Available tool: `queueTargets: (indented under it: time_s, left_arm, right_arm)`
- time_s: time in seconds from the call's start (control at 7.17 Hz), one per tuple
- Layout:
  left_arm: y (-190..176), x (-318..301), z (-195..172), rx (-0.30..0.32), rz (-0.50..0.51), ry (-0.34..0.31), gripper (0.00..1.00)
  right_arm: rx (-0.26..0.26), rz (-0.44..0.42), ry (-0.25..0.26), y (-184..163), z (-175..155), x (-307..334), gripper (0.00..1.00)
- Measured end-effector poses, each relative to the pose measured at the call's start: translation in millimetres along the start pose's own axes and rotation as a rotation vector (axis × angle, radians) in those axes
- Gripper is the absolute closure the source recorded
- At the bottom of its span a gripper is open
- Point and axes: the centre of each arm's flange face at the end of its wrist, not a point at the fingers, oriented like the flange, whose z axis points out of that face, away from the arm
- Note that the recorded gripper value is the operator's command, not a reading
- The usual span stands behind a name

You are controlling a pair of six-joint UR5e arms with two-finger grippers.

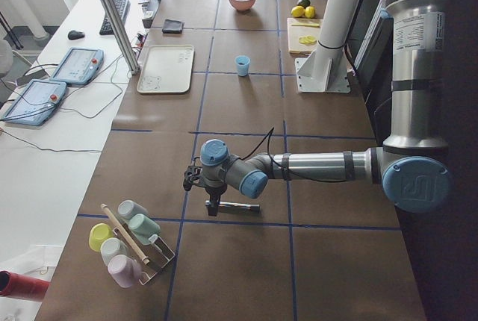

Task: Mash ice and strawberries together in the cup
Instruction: 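Withdraw the left gripper from the cup back toward the pestle, then grasp the metal pestle with the left gripper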

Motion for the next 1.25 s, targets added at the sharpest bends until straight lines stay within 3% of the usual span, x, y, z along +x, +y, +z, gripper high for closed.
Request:
queueTargets:
  time_s: [0.28, 1.25]
  left_arm:
    - [2.3, 0.4, 9.3, 0.007, -0.044, 0.006, 0.0]
    - [15.3, 11.7, 41.6, -0.059, -0.023, -0.001, 0.0]
  right_arm:
    - [0.0, 0.0, 0.0, 0.1, 0.1, 0.1, 0.01]
    - [-0.002, 0.001, 0.0, -0.4, 1.4, 1.9, 0.01]
